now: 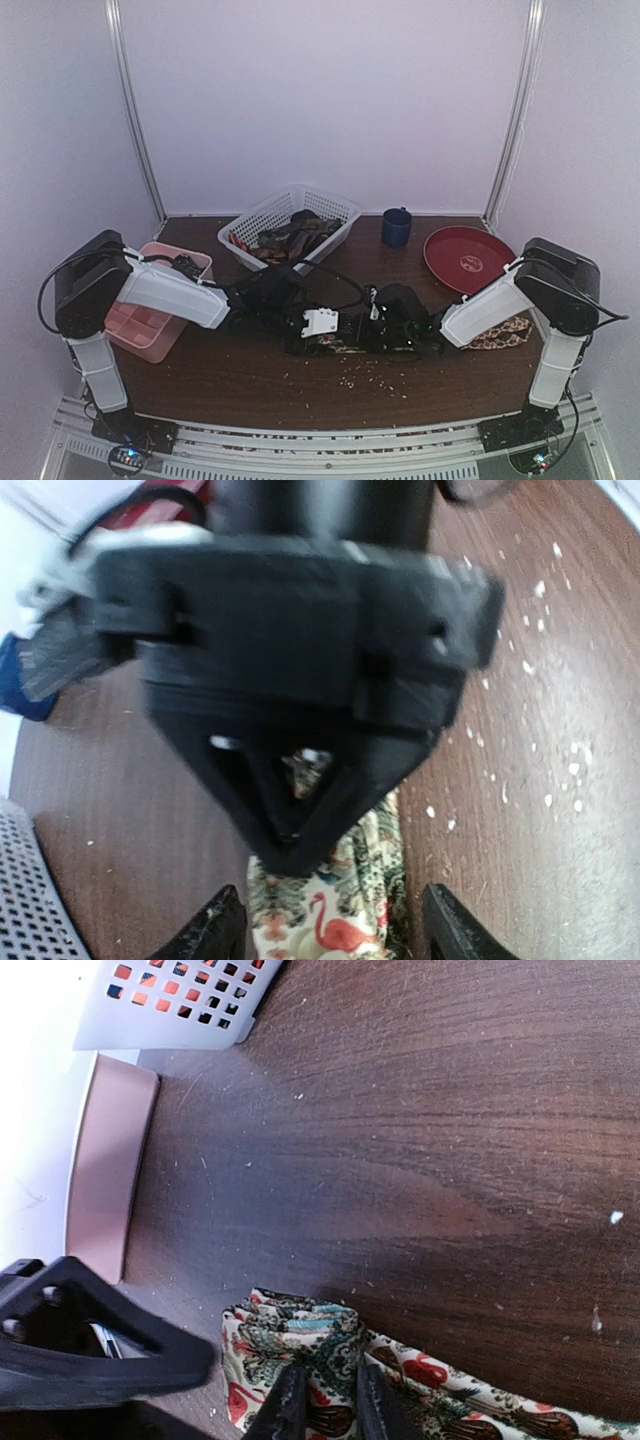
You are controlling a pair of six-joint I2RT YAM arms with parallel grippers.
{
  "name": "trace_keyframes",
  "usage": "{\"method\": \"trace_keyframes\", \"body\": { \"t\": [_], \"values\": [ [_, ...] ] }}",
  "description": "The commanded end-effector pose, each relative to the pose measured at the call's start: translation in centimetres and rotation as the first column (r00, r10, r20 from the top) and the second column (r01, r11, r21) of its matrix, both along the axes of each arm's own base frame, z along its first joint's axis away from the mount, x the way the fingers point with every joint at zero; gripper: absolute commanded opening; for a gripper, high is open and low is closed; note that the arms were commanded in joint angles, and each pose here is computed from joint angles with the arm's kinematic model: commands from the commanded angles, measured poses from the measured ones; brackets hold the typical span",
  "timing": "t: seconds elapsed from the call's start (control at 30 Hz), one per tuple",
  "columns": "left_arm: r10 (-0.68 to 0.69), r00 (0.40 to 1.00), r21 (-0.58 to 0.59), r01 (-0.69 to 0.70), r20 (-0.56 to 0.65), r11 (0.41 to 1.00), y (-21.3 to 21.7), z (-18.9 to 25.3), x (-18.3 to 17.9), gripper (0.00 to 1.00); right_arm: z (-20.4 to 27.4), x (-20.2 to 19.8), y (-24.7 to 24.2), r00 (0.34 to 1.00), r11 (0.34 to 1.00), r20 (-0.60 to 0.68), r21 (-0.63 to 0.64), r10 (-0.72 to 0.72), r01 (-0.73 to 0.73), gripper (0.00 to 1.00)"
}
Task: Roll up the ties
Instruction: Fold the tie at the center of the board.
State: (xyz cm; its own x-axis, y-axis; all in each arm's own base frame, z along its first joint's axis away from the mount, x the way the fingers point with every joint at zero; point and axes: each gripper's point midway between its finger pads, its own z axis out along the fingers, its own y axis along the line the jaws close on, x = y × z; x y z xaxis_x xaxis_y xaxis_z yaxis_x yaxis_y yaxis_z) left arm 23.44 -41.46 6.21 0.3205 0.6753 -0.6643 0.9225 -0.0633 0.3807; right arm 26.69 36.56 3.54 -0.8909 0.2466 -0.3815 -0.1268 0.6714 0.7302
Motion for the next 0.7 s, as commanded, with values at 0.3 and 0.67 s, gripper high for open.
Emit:
{"method": "trace_keyframes", "body": {
  "t": [0.3, 0.67],
  "values": [
    [-0.013, 0.997, 0.044, 0.010, 0.079, 0.999, -0.4, -1.1, 2.6, 0.62, 0.2, 0.1, 0.3, 1.000, 0.999, -0.006, 0.031, 0.004, -0.004, 0.19],
    [0.009, 1.000, 0.074, -0.010, 0.019, 0.997, 0.0, -2.5, 2.8, 0.63, 0.3, 0.1, 0.4, 1.000, 0.999, -0.006, 0.040, 0.005, -0.005, 0.19]
  ]
}}
